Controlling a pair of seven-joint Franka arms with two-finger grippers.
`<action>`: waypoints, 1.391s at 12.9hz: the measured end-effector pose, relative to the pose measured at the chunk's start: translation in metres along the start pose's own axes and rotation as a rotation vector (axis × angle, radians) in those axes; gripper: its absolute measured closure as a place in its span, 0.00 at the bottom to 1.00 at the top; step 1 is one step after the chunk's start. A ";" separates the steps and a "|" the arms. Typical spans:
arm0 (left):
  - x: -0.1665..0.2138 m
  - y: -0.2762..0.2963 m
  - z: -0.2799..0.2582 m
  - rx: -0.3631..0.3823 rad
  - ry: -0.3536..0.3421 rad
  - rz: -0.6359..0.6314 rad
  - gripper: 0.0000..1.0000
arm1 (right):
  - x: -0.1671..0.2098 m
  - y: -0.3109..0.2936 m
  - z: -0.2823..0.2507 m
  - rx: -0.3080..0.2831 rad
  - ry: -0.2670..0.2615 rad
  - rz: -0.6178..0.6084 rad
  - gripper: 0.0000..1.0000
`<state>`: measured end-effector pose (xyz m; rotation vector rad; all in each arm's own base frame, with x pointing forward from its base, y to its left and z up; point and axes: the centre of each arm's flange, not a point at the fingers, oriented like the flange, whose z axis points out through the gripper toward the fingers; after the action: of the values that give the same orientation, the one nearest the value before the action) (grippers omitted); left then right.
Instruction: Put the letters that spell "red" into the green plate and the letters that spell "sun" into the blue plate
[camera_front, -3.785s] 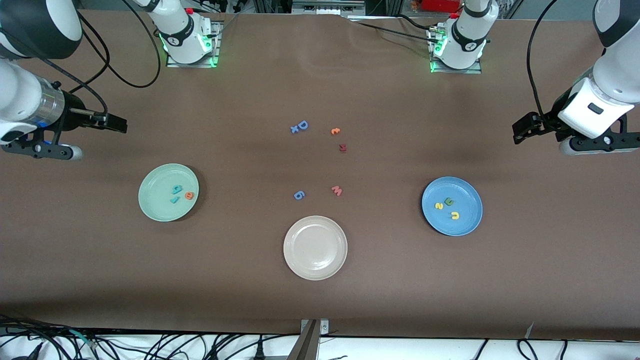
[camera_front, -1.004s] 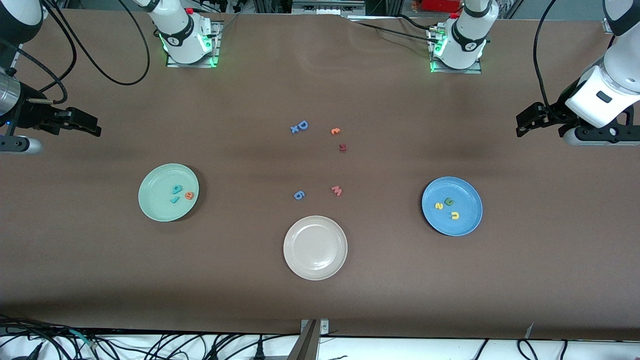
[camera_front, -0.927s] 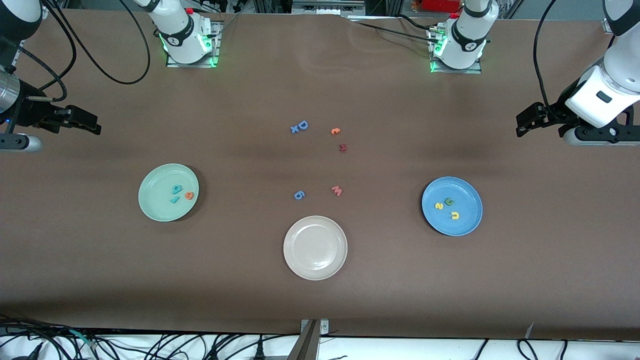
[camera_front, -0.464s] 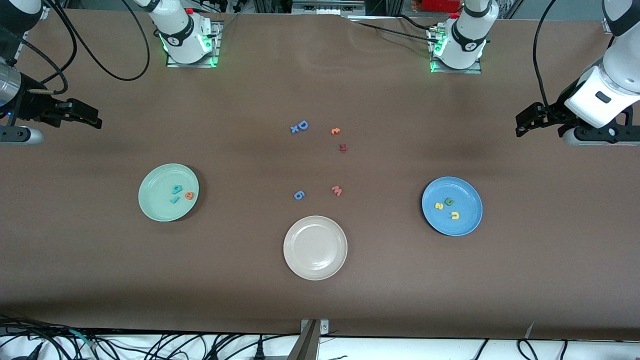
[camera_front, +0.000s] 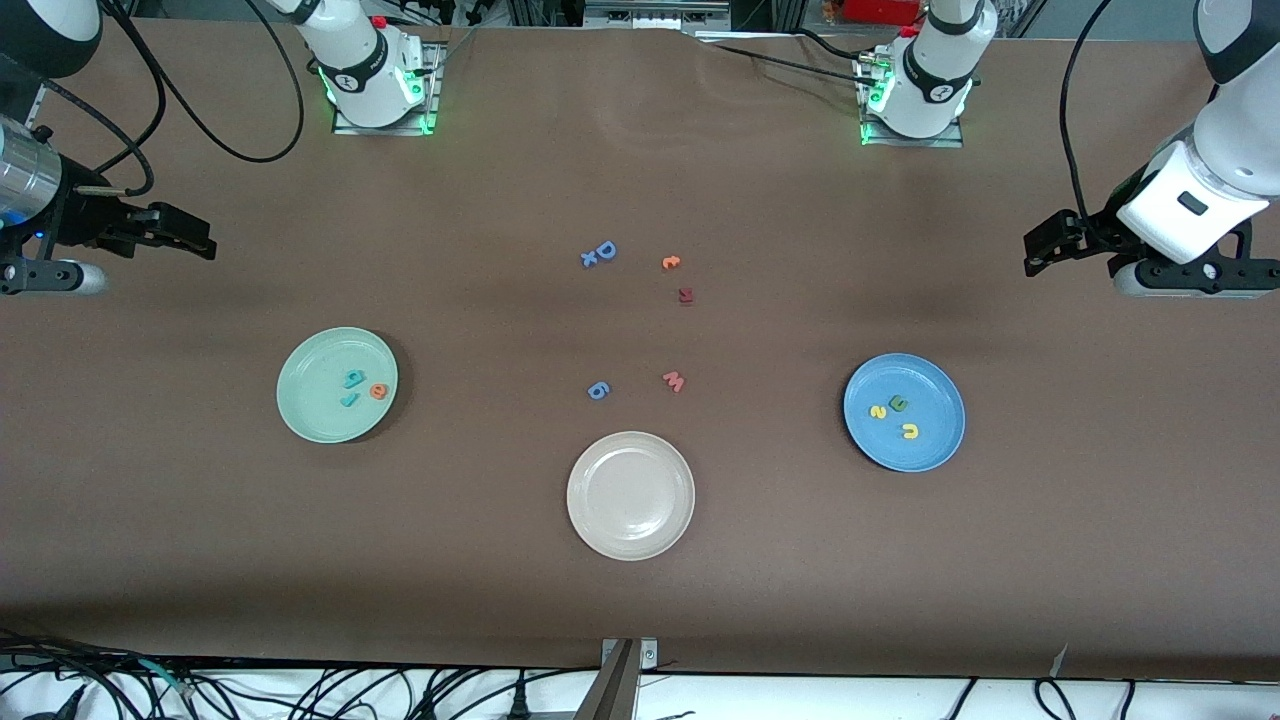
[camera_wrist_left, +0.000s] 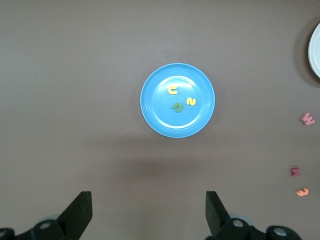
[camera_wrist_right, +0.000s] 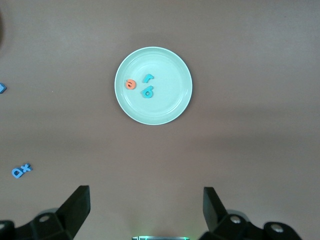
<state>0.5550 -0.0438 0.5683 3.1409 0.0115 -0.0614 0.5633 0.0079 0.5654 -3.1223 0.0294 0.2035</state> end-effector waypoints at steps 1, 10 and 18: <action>0.000 0.000 0.000 0.000 0.000 0.000 0.00 | 0.000 0.000 0.000 0.000 0.000 0.000 0.00; 0.000 0.000 0.000 0.000 -0.001 0.001 0.00 | 0.000 0.000 0.000 0.000 0.000 0.000 0.00; 0.000 0.003 -0.001 0.000 0.003 0.005 0.00 | 0.000 0.000 0.001 0.000 -0.001 0.000 0.00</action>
<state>0.5549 -0.0468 0.5695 3.1409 0.0030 -0.0572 0.5636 0.0079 0.5647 -3.1223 0.0296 0.2056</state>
